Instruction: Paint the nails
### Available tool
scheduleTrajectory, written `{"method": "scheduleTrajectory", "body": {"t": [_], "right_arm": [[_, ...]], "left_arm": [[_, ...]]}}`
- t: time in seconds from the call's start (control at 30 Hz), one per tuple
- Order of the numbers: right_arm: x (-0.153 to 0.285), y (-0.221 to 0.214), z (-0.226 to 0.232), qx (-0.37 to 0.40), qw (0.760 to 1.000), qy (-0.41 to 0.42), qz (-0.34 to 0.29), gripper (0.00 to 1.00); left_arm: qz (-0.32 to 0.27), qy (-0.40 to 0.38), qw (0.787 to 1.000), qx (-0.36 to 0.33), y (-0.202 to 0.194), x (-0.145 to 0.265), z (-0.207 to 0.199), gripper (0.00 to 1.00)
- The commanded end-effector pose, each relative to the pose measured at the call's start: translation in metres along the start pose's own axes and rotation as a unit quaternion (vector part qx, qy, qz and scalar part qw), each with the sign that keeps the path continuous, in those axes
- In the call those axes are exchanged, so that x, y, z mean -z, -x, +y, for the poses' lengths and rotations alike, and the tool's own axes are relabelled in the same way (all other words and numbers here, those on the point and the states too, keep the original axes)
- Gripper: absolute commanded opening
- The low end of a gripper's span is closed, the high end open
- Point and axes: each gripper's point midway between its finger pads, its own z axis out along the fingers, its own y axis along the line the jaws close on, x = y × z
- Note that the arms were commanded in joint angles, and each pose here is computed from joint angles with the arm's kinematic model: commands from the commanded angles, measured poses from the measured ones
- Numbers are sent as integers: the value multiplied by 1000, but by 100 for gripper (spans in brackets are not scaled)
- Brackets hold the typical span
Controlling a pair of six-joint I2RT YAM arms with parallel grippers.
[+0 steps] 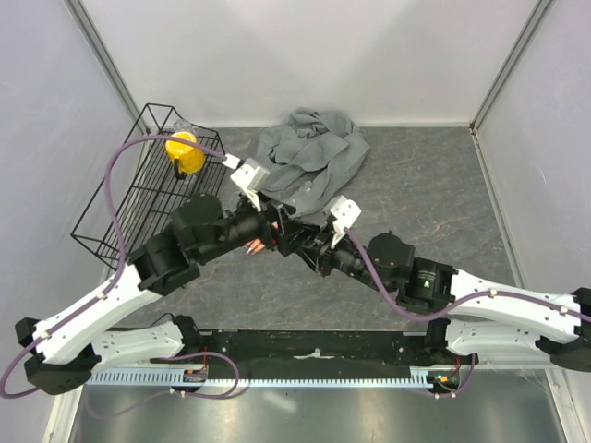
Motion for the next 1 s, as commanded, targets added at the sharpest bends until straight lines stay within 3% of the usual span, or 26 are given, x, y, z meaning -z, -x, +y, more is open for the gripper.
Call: {"method": "scheduleTrajectory", "body": {"t": [0.0,0.27,0.43,0.6,0.7,0.8,0.9,0.97], "right_arm": [[25,27,39,3,989,139,-52,0],[77,35,70,-11,958,277,-76,0],[103,44,95,-18,927,366,-82,0],[106,46,103,-22,917,391,-78,0],[103,46,103,-22,917,390,-77,0],[101,45,102,-20,919,386,-76,0],[96,44,98,-17,924,373,-76,0],[94,43,94,-16,928,363,-77,0]], "left_arm": [[-47,-111,993,-6,27,37,-42,93],[-61,-283,956,-40,21,84,-92,95],[-30,-342,939,-35,10,82,-110,94],[-29,-386,921,-28,14,76,-123,92],[-14,-408,913,-23,13,74,-130,86],[-3,-414,910,-22,11,71,-131,75],[8,-418,908,-21,7,70,-131,58],[16,-417,908,-20,4,67,-130,54]]}}
